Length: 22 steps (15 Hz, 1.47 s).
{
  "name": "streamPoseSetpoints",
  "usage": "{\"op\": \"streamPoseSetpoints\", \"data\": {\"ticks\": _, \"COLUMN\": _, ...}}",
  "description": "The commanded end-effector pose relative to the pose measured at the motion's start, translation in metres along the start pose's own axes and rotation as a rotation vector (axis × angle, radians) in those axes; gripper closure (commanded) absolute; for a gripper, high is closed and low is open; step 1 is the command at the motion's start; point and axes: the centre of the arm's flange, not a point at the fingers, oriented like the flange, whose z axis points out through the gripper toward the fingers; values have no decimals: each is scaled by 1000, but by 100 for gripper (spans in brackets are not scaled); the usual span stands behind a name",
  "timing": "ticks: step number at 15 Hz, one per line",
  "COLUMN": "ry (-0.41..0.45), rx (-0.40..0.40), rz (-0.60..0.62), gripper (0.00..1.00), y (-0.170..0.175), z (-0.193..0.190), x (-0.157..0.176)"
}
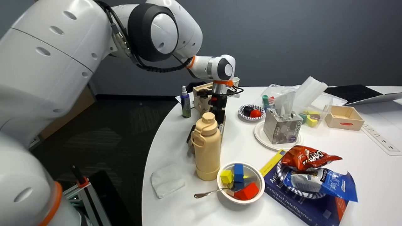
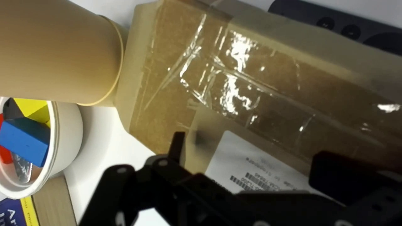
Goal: Put the white item in the box and close the box
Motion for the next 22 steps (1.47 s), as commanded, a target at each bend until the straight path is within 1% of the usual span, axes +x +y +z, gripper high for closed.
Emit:
{"op": "streamPoseSetpoints", "data": {"ticks": 1, "ry": -56, "rx": 29, "rz": 18, "gripper": 0, "y": -21, "z": 49, "x": 4}}
{"op": "streamPoseSetpoints", "data": {"ticks": 4, "ry": -45, "rx": 32, "rz": 43, "gripper": 0, "y": -8, "z": 35, "x": 0}}
{"op": "streamPoseSetpoints", "data": {"ticks": 8, "ry": -27, "rx": 38, "rz": 72, "gripper": 0, "y": 12, "z": 8, "x": -14}}
{"op": "streamPoseSetpoints", "data": {"ticks": 11, "ry": 3, "rx": 64, "rz": 125, "gripper": 0, "y": 26, "z": -6, "x": -24}}
{"op": "streamPoseSetpoints", "data": {"ticks": 18, "ry": 40, "rx": 122, "rz": 201, "gripper": 0, "y": 57, "z": -43, "x": -38}}
{"op": "streamPoseSetpoints", "data": {"ticks": 22, "ry": 65, "rx": 138, "rz": 228, "gripper": 0, "y": 66, "z": -62, "x": -49}}
